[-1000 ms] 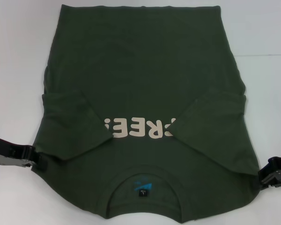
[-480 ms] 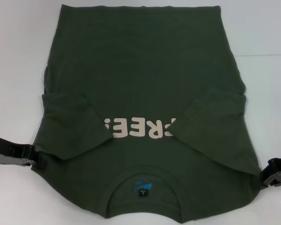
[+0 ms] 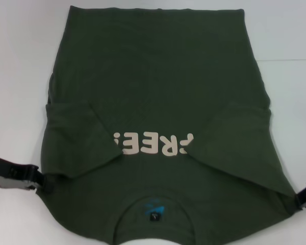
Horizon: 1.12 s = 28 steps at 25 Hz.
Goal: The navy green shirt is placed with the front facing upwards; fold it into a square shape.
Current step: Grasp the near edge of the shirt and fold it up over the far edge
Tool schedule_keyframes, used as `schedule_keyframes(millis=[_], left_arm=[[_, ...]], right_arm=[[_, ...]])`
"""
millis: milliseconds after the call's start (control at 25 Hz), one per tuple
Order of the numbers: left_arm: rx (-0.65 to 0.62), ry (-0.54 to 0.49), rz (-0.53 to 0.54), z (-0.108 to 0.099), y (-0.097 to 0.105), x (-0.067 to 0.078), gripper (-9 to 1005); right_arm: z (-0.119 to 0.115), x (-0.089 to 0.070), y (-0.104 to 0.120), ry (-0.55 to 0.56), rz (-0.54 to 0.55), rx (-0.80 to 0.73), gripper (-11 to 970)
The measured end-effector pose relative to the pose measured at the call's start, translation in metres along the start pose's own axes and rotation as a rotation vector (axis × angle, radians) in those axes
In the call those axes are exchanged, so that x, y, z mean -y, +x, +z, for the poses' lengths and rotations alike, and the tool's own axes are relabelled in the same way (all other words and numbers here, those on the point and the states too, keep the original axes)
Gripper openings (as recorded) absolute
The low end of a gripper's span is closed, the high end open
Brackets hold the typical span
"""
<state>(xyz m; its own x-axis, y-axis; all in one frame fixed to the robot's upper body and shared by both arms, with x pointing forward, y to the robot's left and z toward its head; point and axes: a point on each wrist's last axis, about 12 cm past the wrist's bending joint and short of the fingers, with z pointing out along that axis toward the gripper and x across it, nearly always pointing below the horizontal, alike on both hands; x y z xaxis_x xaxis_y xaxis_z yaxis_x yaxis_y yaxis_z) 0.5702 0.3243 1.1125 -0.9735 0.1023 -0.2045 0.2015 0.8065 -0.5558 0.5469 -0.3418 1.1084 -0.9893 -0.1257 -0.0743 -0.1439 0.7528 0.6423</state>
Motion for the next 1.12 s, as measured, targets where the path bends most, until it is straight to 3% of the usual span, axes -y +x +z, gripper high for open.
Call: schedule_keyframes(millis=[360, 640, 880, 1120], left_arm=[[-0.142, 0.101, -0.029, -0.001, 0.027, 0.003, 40], [-0.268, 0.208, -0.013, -0.005, 0.042, 0.015, 40], [-0.271, 0.224, -0.016, -0.006, 0.043, 0.016, 40], [-0.177, 0.254, -0.014, -0.015, 0.036, 0.013, 40]], right_arm=[[-0.02, 0.004, 0.023, -0.014, -0.069, -0.102, 37], [-0.018, 0.003, 0.033, 0.021, -0.125, -0.259, 37], [-0.018, 0.002, 0.032, 0.018, -0.158, -0.254, 38], [-0.032, 0.001, 0.026, -0.041, -0.174, -0.135, 38]])
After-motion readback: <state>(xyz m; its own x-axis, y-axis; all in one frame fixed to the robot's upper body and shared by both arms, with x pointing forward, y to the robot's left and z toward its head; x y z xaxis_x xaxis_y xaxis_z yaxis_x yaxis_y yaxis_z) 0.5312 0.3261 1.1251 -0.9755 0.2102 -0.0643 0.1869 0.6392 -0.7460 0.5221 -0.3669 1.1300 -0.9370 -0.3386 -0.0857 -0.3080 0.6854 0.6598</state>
